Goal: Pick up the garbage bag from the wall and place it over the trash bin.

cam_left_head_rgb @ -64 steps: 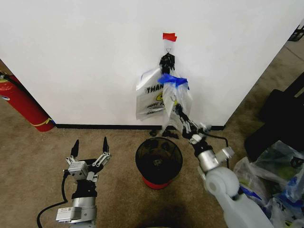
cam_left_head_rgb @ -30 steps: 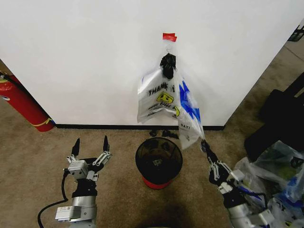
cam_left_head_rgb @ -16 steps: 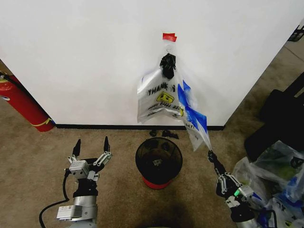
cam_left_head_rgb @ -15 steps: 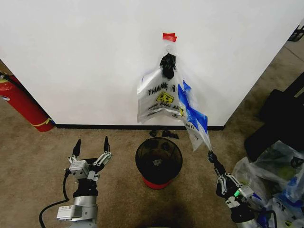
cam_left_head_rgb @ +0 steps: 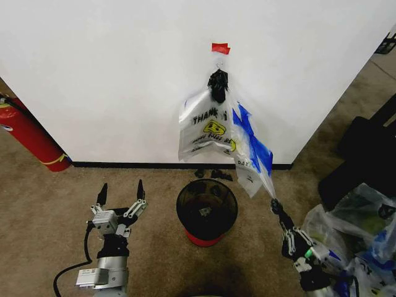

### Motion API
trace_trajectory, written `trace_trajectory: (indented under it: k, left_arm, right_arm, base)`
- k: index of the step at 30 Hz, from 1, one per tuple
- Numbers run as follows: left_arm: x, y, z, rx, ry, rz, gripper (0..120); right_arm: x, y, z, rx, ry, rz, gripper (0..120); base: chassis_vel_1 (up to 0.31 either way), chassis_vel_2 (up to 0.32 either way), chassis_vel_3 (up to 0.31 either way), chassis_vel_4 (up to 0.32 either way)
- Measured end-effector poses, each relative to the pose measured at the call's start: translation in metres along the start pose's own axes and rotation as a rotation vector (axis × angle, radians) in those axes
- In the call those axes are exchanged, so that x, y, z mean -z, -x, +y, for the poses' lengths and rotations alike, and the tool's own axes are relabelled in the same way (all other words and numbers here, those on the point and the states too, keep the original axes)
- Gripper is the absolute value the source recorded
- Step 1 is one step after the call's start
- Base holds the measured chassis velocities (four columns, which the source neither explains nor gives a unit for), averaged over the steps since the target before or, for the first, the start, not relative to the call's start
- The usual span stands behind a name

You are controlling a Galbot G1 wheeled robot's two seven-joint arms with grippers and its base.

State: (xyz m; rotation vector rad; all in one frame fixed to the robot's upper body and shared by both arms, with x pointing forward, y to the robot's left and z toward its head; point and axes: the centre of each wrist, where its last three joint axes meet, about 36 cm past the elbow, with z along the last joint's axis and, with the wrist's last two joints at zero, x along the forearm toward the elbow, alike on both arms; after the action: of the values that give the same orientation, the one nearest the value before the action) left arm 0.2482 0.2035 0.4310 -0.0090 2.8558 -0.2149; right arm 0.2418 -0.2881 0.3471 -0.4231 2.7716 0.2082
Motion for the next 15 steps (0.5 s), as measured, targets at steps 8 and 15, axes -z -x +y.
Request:
trace_trajectory:
  k: [8,15]
  left_arm:
    - [0.041,0.022,-0.008,-0.145,-0.168,0.061,100]
    - [0.081,0.053,-0.012,-0.327,-0.313,0.194,100]
  right_arm:
    - [0.007,0.044,0.002,0.019,-0.018,-0.011,0]
    - [0.001,0.055,0.01,0.03,-0.033,0.0,0]
  base:
    - [0.0,0.0,0.0,0.0]
    - [0.0,0.0,0.0,0.0]
